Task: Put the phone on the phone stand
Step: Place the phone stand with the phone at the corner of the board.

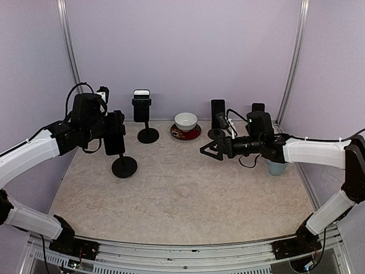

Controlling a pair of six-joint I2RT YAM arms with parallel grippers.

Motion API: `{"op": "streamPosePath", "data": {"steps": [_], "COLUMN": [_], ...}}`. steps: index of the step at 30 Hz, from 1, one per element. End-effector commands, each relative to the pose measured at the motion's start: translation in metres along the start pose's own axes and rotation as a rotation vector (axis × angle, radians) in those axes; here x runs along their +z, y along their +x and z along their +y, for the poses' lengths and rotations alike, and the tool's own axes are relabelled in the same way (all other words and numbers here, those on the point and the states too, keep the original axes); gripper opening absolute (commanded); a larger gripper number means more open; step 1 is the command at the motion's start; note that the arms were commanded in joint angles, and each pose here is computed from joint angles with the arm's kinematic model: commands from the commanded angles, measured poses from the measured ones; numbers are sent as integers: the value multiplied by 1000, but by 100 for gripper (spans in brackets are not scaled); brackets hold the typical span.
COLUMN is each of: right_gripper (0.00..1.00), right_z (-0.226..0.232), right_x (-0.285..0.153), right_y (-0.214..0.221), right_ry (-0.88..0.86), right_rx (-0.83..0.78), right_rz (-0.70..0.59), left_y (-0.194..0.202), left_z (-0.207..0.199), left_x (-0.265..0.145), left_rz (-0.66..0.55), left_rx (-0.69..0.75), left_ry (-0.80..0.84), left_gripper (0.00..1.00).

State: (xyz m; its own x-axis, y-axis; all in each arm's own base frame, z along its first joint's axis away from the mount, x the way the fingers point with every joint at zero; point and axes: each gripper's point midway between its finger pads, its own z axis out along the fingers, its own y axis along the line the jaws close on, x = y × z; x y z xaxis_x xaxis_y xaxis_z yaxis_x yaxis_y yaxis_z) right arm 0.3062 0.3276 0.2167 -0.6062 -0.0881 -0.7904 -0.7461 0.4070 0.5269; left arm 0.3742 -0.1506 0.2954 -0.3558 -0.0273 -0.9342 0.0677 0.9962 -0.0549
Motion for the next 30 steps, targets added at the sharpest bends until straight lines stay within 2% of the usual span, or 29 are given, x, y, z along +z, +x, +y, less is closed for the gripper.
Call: {"op": "streamPosePath", "data": {"steps": [1,17,30], "right_gripper": [100,100,100], "right_z": [-8,-11,-12], "right_x": [-1,-7,-20], "right_y": [6,14,22], "right_ry": [4,4,23], "right_rx": [1,5,-2], "right_rz": [7,8,11], "left_y": [-57,-105,-128], "left_z": [14,78,79], "left_x": [-9,15,32], "left_rz": [-183,-275,-306], "left_rx": [-90,-117,-33], "left_ry": [32,-38,-37], "left_gripper": [54,53,53]}}
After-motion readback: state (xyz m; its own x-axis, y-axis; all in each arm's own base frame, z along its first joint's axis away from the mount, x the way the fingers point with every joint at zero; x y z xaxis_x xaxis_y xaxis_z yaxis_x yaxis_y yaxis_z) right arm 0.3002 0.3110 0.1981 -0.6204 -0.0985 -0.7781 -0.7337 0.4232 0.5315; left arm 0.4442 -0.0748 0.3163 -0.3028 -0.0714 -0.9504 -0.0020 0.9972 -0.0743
